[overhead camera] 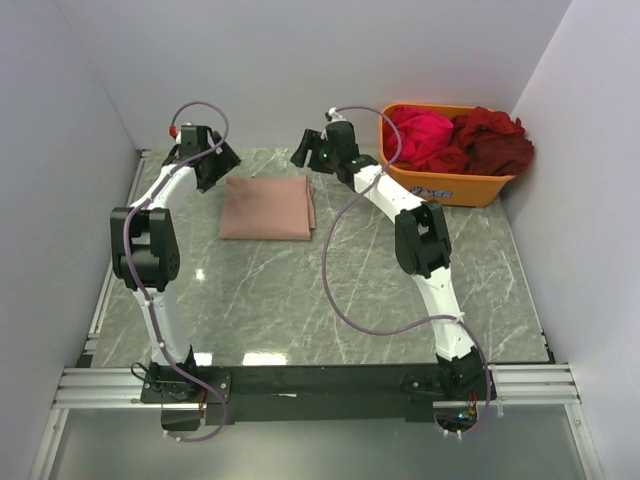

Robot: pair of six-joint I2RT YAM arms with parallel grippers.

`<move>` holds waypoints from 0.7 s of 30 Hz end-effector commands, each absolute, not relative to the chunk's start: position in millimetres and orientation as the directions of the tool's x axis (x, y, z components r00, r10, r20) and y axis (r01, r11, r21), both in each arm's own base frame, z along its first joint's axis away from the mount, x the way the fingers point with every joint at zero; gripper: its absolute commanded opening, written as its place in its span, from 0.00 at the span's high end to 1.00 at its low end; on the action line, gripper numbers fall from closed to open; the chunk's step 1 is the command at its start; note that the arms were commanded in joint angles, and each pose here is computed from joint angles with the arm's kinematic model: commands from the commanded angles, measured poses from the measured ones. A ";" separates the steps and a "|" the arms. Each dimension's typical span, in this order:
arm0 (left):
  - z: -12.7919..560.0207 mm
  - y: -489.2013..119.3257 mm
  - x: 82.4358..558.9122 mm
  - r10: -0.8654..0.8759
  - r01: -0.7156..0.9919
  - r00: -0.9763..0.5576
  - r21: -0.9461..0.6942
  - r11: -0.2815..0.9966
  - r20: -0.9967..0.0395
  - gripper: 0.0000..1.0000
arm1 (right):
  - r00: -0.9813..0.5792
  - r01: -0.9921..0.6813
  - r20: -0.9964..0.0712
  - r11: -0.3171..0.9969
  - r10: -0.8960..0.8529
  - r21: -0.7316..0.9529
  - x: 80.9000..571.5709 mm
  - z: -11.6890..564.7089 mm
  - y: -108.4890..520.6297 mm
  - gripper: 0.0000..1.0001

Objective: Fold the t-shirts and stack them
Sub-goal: Fold the tshirt, then neatly place the folded tshirt to the corner

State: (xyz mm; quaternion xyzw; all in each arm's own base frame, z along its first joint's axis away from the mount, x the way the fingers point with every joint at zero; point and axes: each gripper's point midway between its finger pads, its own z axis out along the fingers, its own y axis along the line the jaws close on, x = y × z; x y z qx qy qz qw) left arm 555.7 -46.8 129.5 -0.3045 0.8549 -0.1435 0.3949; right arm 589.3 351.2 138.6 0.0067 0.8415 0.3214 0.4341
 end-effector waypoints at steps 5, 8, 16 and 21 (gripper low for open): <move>130.9 -50.2 515.5 -0.574 -0.349 -0.571 -0.459 0.817 -0.587 0.01 | -0.609 -0.381 -0.763 0.762 0.219 0.523 534.4 182.1 335.4 0.21; 107.8 -49.6 491.6 -0.567 -0.362 -0.603 -0.440 0.821 -0.561 0.01 | -0.626 -0.405 -0.759 0.758 0.178 0.512 500.8 186.1 330.3 0.20; 63.0 -57.8 482.1 -0.531 -0.365 -0.703 -0.400 0.841 -0.474 0.27 | -0.650 -0.421 -0.746 0.749 0.145 0.512 423.8 186.7 310.7 0.20; 40.6 -53.9 481.2 -0.484 -0.370 -0.746 -0.319 0.872 -0.458 0.52 | -0.674 -0.394 -0.726 0.764 0.139 0.512 386.3 183.5 287.8 0.21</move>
